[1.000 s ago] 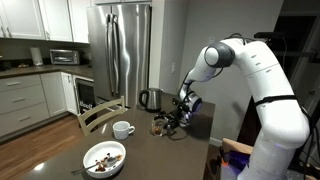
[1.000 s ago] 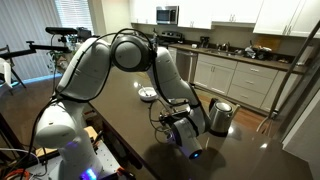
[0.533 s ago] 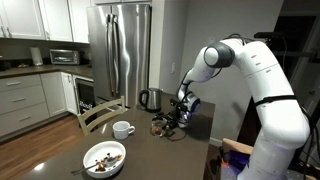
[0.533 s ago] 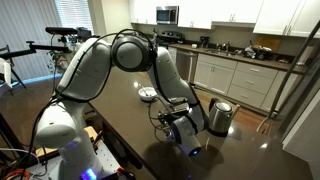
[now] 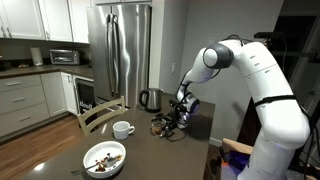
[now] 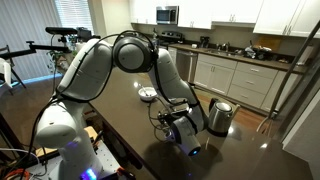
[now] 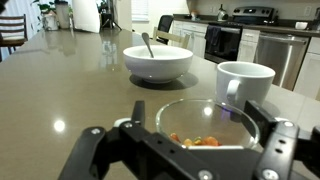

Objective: Pick up the glass cup and pour some of it's content into the bowl

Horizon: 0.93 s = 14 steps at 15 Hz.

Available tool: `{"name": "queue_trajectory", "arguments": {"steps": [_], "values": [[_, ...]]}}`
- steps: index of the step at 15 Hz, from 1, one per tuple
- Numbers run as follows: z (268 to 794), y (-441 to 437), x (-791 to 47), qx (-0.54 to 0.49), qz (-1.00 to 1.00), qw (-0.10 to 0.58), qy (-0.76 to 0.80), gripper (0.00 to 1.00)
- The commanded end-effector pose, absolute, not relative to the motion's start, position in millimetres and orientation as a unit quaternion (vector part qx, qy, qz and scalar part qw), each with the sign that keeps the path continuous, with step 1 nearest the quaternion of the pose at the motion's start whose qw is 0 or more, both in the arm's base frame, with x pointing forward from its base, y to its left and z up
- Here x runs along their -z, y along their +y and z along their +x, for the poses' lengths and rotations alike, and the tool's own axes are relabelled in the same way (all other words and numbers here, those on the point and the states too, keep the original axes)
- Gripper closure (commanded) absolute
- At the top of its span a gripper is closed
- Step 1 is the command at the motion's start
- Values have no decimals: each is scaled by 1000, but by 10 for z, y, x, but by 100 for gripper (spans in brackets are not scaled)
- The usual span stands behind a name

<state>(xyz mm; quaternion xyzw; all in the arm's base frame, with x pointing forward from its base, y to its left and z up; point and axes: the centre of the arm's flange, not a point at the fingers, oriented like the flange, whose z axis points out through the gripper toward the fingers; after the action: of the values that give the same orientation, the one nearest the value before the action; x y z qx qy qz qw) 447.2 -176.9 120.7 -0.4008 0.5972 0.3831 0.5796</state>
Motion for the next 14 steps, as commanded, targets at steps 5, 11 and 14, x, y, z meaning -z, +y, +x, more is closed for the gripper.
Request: {"name": "queue_trajectory", "arguments": {"steps": [5, 11, 14], "values": [[4560, -1723, -1181, -392, -390, 575, 602, 0], [4580, -1701, -1192, -396, -394, 572, 601, 41], [4582, -1703, -1220, -397, -394, 569, 603, 41]]}}
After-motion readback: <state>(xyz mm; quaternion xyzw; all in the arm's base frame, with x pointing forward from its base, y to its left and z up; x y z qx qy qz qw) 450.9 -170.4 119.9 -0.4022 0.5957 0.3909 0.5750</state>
